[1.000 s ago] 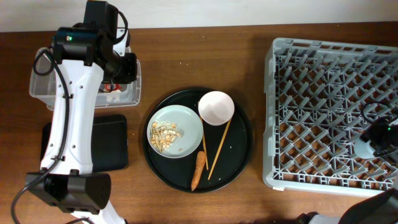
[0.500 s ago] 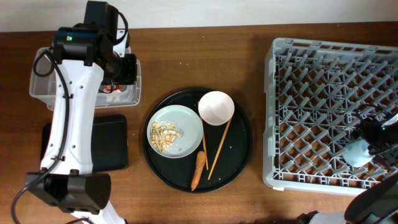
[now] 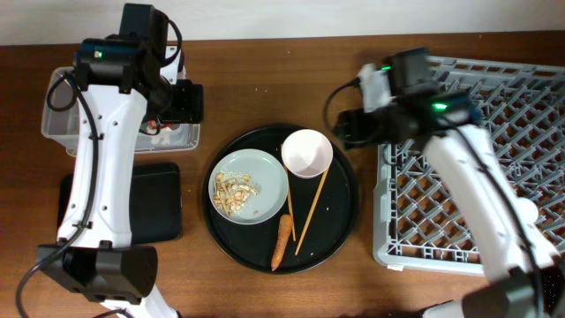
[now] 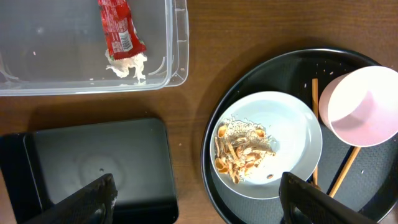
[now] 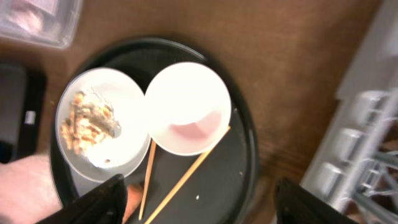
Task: Sort waste into correct bins and load items into the dishwasher rack
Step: 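Grasp the pink bowl with the right gripper and lift it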
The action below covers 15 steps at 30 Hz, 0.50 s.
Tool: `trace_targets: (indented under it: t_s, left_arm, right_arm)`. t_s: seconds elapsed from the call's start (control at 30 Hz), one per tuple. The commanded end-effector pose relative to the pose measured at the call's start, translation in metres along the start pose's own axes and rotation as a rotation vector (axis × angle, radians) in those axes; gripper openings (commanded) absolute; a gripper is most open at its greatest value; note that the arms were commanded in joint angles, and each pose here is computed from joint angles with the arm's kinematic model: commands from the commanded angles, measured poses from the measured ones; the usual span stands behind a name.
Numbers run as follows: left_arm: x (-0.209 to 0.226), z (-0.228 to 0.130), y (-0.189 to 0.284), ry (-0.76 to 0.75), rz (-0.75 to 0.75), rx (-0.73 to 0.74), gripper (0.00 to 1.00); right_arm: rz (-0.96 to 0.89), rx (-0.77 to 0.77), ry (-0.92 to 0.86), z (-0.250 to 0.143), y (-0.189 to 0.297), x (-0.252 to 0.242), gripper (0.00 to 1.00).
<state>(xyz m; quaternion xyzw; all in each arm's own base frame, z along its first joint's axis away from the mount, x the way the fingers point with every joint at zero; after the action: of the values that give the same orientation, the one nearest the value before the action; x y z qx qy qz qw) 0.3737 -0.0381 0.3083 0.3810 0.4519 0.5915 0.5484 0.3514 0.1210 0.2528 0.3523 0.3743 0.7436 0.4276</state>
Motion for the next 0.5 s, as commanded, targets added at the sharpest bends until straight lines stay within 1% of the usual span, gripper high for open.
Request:
trace_targets:
  t_s: [0.0, 0.07, 0.17, 0.27, 0.33, 0.37, 0.4, 0.43, 0.47]
  left_arm:
    - [0.002, 0.001, 0.006, 0.002, -0.006, -0.018, 0.84]
    - [0.002, 0.001, 0.006, 0.002, -0.006, -0.017, 0.84]
    - [0.002, 0.001, 0.006, 0.002, -0.006, -0.017, 0.84]
    - [0.002, 0.000, 0.006, 0.002, -0.005, -0.013, 0.84]
    - [0.002, 0.000, 0.006, 0.002, -0.005, -0.013, 0.84]
    - [0.002, 0.000, 0.006, 0.002, -0.005, -0.012, 0.84]
    - [0.002, 0.000, 0.006, 0.002, -0.005, -0.012, 0.84]
    - [0.002, 0.000, 0.006, 0.002, -0.005, -0.013, 0.83]
    - [0.002, 0.000, 0.006, 0.002, -0.005, -0.013, 0.83]
  right_arm:
    - [-0.105, 0.082, -0.024, 0.001, -0.054, 0.008, 0.69]
    - [-0.197, 0.145, -0.098, -0.006, -0.089, 0.000, 0.64]
    - [-0.216, 0.213, -0.127, -0.016, -0.123, -0.009, 0.51]
    - [-0.226, 0.306, -0.147, -0.033, -0.152, -0.016, 0.46]
    - [-0.213, 0.341, -0.154, -0.040, -0.164, -0.016, 0.34]
    - [-0.213, 0.339, -0.153, -0.039, -0.164, -0.016, 0.26]
    - [-0.213, 0.333, -0.153, -0.038, -0.164, -0.016, 0.21]
    - [-0.211, 0.325, -0.152, -0.037, -0.165, -0.016, 0.11]
    - [-0.211, 0.321, -0.152, -0.036, -0.165, -0.017, 0.04]
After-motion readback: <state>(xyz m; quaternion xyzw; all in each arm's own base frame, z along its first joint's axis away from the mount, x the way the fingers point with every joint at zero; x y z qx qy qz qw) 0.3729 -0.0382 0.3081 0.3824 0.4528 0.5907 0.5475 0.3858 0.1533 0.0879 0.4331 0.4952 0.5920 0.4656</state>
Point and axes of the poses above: each gripper's point midway between its finger pads, its own y axis back along the fingers, its own x axis along the line the jaws close on, z = x × y, the point moved 6 cm from there along y, back along the fingers, and after that the axes turned 7 degrees about y, right-handed, at the moved point
